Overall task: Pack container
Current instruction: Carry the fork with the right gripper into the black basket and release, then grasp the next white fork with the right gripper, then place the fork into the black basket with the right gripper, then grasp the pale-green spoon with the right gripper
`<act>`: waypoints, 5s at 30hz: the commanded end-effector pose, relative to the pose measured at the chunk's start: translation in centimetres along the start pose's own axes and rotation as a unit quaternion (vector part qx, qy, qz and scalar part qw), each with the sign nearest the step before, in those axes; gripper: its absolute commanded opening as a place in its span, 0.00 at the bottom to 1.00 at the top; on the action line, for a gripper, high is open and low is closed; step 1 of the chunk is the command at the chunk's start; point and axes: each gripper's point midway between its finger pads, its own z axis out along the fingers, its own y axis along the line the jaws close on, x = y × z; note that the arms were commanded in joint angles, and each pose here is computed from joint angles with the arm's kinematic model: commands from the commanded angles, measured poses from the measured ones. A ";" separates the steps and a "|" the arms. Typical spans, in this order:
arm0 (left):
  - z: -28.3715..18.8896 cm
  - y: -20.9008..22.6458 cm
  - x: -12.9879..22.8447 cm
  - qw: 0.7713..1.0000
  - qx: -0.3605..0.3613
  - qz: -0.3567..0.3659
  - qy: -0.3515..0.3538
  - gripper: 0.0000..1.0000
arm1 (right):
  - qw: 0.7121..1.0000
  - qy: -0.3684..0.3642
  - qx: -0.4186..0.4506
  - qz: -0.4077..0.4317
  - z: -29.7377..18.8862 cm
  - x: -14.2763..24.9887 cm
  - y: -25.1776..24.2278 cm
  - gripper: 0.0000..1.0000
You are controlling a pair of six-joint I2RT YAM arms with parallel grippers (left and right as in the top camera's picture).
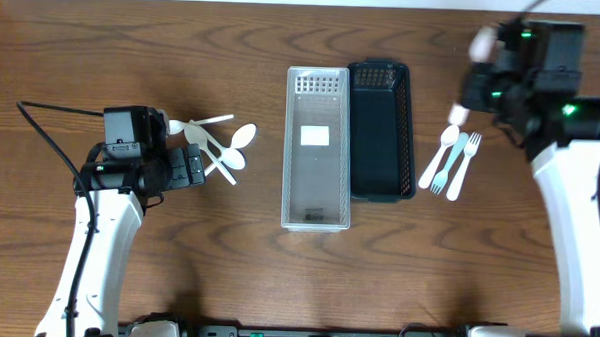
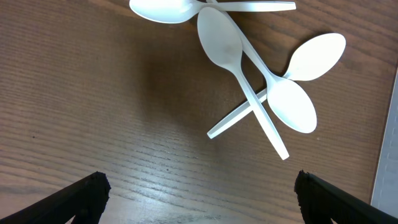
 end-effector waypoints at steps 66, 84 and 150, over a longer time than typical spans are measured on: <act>-0.3 0.2 -0.6 1.000 -0.006 0.004 -0.007 0.98 | 0.911 0.306 0.227 0.156 13.5 20.6 -17.2 0.01; -0.3 0.2 -0.6 1.000 -0.006 0.004 -0.007 0.98 | 0.999 0.040 0.012 -0.007 5.2 6.4 4.0 0.01; -0.3 0.2 -0.6 1.000 -0.006 0.004 -0.007 0.98 | 0.936 0.211 0.237 0.151 10.7 14.9 -13.1 0.01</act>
